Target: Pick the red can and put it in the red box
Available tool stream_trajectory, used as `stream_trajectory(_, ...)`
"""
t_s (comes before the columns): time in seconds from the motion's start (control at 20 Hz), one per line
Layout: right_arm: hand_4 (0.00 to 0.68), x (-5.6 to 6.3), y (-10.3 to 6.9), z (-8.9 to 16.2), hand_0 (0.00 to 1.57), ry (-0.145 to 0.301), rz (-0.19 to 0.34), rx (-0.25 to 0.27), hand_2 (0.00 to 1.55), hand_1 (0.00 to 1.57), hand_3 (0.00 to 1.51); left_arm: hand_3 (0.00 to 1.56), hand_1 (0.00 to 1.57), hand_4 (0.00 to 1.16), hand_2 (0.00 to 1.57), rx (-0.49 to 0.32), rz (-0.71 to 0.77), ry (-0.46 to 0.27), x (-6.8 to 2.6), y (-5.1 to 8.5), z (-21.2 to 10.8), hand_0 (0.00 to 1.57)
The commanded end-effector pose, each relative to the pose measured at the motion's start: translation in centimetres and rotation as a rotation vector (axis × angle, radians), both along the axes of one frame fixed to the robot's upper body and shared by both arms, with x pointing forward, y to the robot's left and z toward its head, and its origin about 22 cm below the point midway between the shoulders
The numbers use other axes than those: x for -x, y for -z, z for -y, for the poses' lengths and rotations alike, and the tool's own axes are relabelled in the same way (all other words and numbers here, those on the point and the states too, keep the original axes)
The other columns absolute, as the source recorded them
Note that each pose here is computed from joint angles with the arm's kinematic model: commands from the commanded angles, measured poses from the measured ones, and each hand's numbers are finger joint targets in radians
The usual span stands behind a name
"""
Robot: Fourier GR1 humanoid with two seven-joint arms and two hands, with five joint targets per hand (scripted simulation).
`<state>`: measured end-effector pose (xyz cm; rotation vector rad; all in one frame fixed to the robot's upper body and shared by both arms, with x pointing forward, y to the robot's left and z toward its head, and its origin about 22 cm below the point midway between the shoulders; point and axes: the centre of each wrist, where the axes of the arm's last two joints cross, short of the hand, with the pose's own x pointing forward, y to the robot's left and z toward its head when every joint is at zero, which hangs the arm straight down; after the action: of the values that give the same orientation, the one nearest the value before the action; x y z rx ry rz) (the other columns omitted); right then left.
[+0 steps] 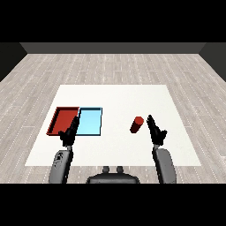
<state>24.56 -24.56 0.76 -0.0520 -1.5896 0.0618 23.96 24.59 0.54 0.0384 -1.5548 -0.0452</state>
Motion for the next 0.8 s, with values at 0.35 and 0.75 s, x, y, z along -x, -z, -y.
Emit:
stream_trajectory(0.35,0.0,1.5,-2.9,11.3,0.0,-0.056,0.296,-0.067,0.0,0.0,0.0,0.0,0.0,0.0,0.0,0.071,0.427,0.033,-1.39,-3.4,1.2,0.0)
stream_trajectory(0.75,0.0,2.6,0.2,16.3,0.0,-0.09,0.341,-0.089,0.0,0.0,0.0,0.0,0.0,0.0,0.0,0.048,0.495,0.041,0.19,0.1,0.6,0.0)
